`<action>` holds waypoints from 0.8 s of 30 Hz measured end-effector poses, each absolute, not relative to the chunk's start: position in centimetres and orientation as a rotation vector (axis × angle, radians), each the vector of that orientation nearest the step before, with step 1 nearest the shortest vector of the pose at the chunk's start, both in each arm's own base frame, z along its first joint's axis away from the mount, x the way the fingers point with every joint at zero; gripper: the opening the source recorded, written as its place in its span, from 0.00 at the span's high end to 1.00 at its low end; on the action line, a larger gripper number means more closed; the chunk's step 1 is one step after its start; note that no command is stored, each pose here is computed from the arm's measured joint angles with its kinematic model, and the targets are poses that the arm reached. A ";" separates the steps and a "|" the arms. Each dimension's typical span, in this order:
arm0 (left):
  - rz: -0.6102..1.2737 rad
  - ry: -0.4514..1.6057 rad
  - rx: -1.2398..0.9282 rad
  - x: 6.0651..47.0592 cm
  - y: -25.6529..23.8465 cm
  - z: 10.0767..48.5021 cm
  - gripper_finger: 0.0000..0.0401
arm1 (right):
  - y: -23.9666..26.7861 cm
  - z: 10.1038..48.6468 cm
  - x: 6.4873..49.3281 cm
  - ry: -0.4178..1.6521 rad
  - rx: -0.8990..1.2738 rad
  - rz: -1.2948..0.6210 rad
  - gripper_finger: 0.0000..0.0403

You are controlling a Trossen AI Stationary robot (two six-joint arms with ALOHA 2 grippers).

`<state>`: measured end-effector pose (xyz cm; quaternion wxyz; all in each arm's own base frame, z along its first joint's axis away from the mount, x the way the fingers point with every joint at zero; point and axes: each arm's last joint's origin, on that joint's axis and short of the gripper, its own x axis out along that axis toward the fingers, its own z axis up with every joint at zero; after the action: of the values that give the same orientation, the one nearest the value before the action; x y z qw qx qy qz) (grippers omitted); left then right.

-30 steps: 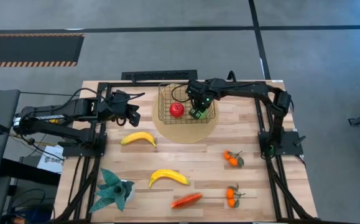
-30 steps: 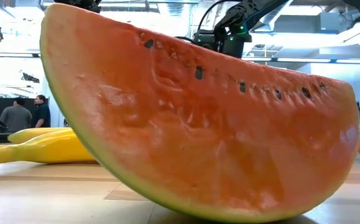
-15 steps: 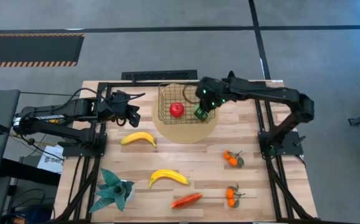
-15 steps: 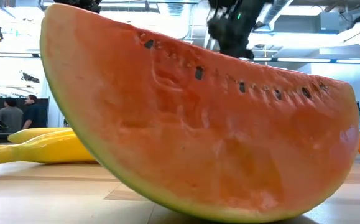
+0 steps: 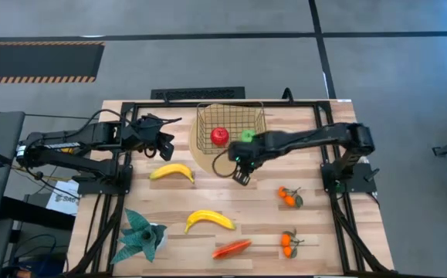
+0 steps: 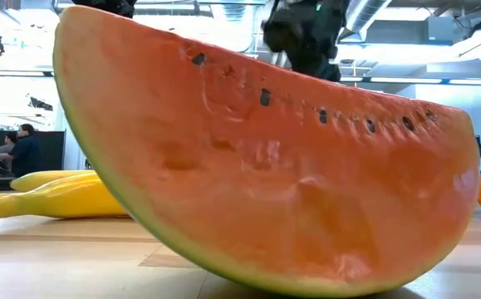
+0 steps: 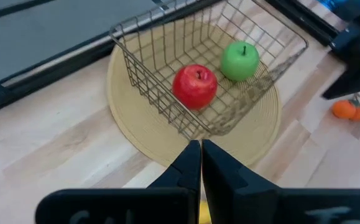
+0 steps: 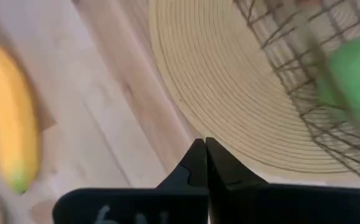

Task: Build produce basket
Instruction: Adjust the brown table mat with the basket

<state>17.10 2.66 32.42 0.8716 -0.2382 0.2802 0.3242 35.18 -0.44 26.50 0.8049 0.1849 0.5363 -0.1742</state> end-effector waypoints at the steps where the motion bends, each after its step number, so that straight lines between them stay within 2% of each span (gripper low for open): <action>1: 0.669 0.592 -0.495 17.1 2.6 32.4 1.00 | -0.1 25.6 35.6 1.169 0.393 -0.384 1.00; 14: 0.631 0.620 -0.465 17.1 2.6 32.3 1.00 | 1.0 17.3 39.0 1.280 0.270 -0.538 1.00; 24: 0.629 0.625 -0.457 17.1 2.6 32.3 1.00 | 0.0 17.4 39.5 1.230 0.296 -0.551 1.00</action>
<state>17.07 2.55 32.32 0.8782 -0.2192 0.2999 0.3015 39.48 -0.04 17.36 0.7714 0.1366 0.5673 -0.2539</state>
